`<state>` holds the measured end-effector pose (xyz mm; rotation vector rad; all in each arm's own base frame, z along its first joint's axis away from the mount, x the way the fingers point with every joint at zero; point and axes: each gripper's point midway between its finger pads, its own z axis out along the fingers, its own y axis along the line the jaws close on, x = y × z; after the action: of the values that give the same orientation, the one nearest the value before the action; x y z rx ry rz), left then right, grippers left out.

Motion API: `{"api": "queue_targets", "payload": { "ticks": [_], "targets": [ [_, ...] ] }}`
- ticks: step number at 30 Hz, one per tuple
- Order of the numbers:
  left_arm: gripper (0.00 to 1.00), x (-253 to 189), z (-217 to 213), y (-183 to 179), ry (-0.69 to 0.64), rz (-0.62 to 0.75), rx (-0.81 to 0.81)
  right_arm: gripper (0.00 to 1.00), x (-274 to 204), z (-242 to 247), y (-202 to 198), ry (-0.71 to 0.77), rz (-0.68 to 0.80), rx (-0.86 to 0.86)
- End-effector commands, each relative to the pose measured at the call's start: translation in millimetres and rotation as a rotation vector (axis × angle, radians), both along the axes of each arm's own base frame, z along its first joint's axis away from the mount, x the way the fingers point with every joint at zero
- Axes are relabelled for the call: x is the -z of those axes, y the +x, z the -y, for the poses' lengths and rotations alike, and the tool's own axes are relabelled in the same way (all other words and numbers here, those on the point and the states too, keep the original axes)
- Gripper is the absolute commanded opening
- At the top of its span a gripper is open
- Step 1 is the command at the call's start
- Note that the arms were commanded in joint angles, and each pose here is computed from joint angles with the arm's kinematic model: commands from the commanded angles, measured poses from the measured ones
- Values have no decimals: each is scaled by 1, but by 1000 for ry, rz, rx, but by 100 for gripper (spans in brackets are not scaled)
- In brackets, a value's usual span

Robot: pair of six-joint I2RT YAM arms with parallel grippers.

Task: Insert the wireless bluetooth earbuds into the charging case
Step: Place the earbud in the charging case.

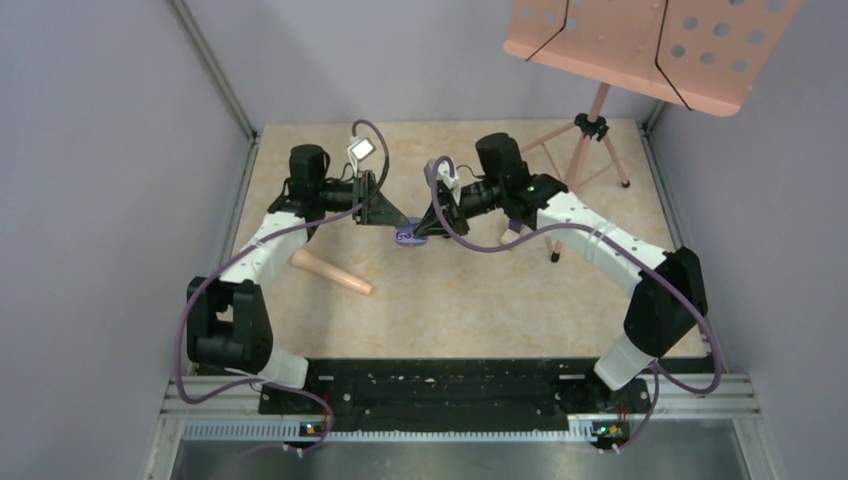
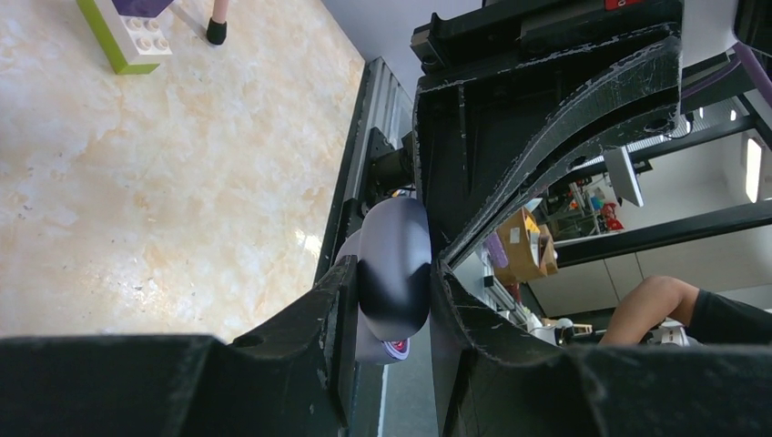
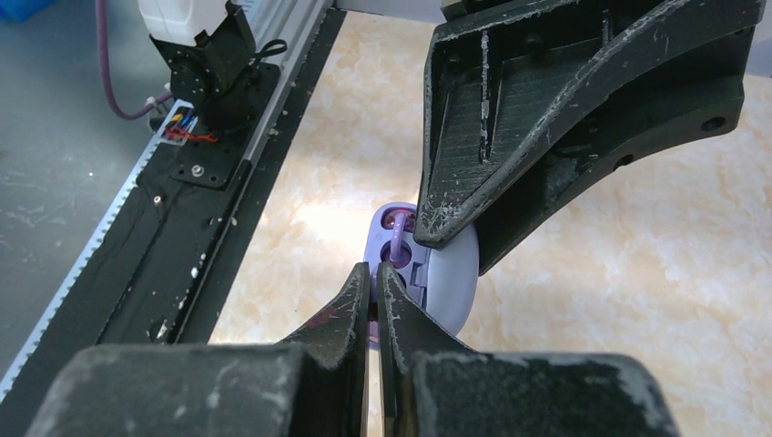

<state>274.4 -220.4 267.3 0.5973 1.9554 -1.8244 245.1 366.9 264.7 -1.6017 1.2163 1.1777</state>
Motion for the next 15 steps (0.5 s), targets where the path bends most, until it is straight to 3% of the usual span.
{"api": "queue_targets", "payload": {
  "ticks": [1, 15],
  "targets": [
    [0, -37, 0, -19, -62, 94, 123, 0, 3, 2, 7, 30, -2, 43],
    [0, -45, -2, -24, -75, 84, 160, 0, -2, 2, 7, 136, 2, 103]
  ]
}}
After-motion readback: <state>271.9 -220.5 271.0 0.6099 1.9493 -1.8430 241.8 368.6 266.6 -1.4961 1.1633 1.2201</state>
